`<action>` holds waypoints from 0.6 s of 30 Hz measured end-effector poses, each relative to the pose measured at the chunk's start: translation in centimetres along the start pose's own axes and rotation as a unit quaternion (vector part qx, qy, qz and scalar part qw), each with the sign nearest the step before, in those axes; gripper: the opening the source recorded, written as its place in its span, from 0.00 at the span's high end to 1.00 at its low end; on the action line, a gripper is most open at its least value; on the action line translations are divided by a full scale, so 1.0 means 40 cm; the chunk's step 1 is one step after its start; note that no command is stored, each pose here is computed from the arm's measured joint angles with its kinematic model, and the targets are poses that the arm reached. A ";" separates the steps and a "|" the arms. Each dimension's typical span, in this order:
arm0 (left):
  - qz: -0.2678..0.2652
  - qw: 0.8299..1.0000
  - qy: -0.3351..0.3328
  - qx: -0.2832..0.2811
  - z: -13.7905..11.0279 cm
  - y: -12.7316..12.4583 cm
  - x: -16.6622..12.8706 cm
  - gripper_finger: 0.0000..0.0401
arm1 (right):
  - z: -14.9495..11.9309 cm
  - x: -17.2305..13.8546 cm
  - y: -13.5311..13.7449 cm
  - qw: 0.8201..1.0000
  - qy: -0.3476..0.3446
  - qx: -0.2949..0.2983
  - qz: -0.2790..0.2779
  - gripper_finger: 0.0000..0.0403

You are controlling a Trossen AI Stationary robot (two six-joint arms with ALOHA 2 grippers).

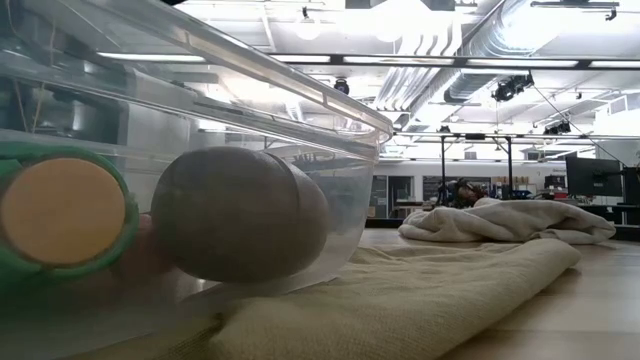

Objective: Pick and placing Produce into tupperware
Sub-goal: Put the red cherry into the container

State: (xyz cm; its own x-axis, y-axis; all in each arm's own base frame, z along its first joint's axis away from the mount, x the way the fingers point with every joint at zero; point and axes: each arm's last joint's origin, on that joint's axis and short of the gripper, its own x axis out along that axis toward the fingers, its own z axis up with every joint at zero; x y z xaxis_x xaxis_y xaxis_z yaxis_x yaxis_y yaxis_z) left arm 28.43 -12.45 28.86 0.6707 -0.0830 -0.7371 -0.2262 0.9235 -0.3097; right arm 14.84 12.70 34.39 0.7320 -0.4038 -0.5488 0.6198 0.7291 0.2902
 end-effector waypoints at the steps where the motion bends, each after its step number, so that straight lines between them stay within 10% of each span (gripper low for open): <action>1: -0.003 1.000 0.001 -0.003 0.000 -0.001 0.000 1.00 | -0.007 -0.001 -0.019 0.999 0.001 0.022 0.029 0.50; 10: -0.008 1.000 0.009 -0.012 -0.001 -0.001 0.001 1.00 | -0.048 0.034 -0.089 0.928 -0.012 0.137 0.347 0.50; 18: 0.007 0.998 0.062 -0.021 -0.029 -0.007 0.090 1.00 | -0.102 0.099 -0.116 0.922 0.005 0.137 0.362 0.50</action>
State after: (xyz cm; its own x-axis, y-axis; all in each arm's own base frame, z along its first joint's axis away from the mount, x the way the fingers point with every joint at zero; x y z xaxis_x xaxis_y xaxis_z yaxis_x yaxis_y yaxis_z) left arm 30.09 -13.45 25.58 0.5752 -0.1189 -0.8093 -0.2653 0.9088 -0.3221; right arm 13.70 9.95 27.67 0.9801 0.1400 -0.1408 0.0193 0.6385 0.7693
